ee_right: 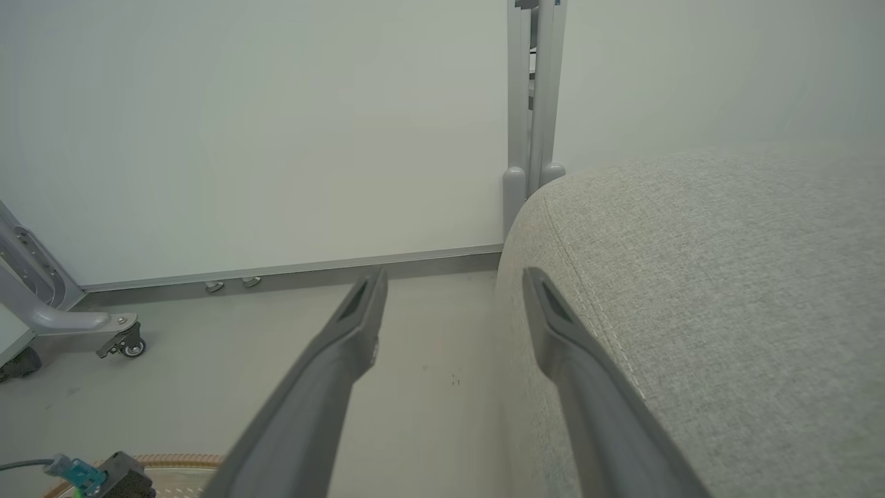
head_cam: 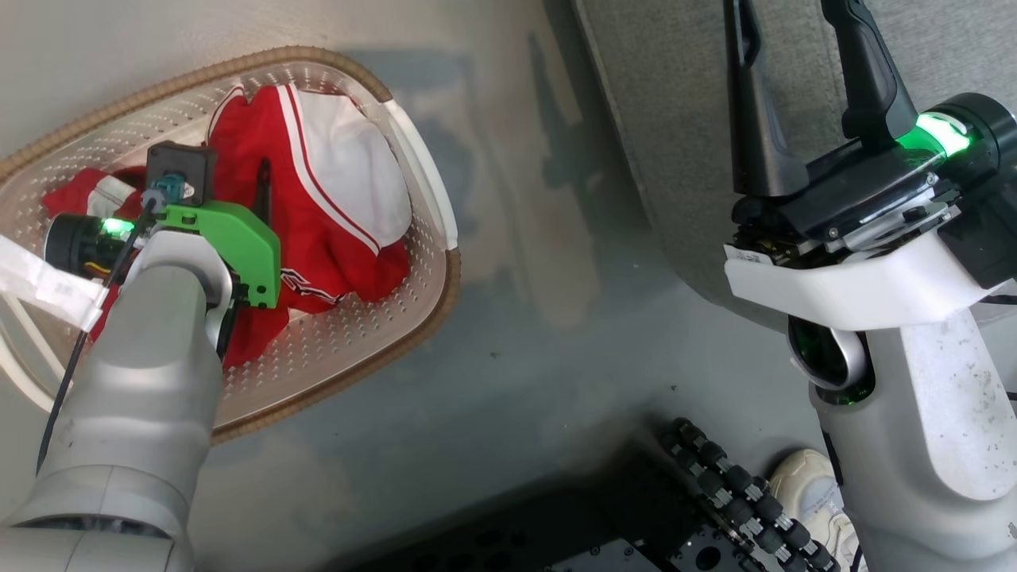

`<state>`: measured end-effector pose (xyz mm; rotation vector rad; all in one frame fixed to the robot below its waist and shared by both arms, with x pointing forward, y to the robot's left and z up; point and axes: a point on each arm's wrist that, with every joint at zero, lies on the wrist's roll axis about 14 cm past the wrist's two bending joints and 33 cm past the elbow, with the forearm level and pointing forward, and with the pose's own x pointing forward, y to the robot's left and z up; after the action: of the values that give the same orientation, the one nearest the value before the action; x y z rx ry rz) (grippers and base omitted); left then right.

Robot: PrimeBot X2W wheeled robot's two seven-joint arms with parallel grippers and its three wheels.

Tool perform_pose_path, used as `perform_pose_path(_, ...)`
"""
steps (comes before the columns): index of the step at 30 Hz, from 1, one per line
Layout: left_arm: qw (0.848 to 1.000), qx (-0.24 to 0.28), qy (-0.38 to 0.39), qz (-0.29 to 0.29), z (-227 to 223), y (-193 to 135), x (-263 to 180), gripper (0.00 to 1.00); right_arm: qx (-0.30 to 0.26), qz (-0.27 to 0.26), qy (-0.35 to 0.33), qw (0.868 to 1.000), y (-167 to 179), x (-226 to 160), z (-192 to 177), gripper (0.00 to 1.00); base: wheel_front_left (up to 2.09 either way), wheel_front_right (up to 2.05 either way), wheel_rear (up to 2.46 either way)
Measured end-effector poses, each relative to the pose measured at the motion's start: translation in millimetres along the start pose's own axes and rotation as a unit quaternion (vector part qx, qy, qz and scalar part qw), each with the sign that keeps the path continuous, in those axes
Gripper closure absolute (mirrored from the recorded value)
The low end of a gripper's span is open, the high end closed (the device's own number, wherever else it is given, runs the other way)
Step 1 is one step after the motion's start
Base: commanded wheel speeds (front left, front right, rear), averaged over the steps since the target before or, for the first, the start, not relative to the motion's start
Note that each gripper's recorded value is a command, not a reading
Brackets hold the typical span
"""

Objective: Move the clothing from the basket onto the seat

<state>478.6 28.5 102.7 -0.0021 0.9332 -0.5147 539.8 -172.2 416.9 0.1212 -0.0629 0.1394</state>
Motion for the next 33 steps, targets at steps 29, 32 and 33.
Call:
perform_pose_path(29,0.999,-0.027,0.025,-0.036,-6.2,-25.5,6.7,1.00,0.006,0.019,0.010,1.000,12.5,7.9,-20.6,0.00,0.00,0.00,0.00)
perform_pose_path(32,0.999,-0.031,0.002,-0.036,6.0,-29.3,-1.1,1.00,0.003,0.021,0.004,1.000,14.6,8.2,-12.3,0.00,0.00,0.00,0.00)
perform_pose_path(33,0.999,-0.030,-0.005,-0.037,10.2,-30.0,-3.3,1.00,0.003,0.021,0.003,1.000,15.4,7.7,-10.3,0.00,0.00,0.00,0.00)
